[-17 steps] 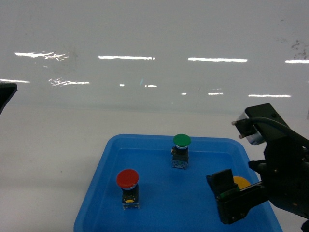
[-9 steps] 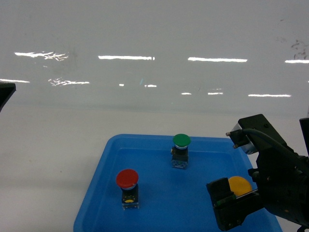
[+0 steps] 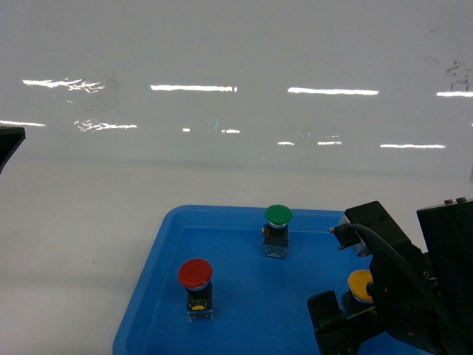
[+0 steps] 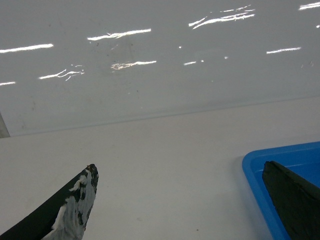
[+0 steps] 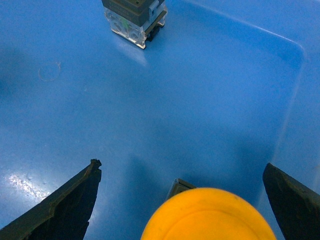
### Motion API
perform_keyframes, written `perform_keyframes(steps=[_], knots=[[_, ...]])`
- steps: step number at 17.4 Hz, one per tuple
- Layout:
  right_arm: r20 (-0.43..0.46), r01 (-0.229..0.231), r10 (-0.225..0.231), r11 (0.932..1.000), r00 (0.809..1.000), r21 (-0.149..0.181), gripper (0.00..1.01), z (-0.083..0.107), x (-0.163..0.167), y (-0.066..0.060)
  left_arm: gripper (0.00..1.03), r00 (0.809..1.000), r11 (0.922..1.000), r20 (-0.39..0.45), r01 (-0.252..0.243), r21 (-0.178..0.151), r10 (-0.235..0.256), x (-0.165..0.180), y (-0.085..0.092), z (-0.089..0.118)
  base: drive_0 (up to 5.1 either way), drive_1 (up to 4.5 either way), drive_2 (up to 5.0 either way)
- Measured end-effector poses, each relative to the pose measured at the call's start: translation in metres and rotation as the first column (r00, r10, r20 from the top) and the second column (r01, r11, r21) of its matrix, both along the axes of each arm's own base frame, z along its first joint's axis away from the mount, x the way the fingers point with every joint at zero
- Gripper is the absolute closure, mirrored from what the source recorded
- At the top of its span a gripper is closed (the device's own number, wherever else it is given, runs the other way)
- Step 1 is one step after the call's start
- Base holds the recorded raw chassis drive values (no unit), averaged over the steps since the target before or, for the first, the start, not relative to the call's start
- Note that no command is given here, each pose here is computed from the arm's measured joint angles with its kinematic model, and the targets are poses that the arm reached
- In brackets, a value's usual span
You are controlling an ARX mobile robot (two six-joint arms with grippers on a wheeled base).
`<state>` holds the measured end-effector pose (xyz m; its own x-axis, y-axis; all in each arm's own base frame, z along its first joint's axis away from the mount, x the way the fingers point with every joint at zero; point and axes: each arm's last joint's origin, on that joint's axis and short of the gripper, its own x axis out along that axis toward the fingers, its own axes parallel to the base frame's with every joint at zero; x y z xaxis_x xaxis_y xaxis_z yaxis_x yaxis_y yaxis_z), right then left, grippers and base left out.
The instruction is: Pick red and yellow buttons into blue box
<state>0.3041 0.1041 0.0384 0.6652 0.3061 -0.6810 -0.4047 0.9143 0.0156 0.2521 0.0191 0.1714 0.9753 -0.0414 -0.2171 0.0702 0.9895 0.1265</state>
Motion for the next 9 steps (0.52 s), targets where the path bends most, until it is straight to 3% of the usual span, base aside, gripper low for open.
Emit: perform_keyframes(steps=[7, 9], knots=[[-0.005, -0.014, 0.014, 0.9998, 1.0, -0.013, 0.03, -0.007, 0.003, 0.009, 0.05, 1.0, 1.0, 0.0, 0.0, 0.0, 0.0, 0.0, 0.0, 0.0, 0.0, 0.0, 0.0], [-0.008, -0.016, 0.015, 0.9987, 1.0, -0.048, 0.03, -0.012, 0.002, 0.008, 0.05, 1.0, 1.0, 0.0, 0.0, 0.0, 0.0, 0.0, 0.0, 0.0, 0.0, 0.0, 0.0]])
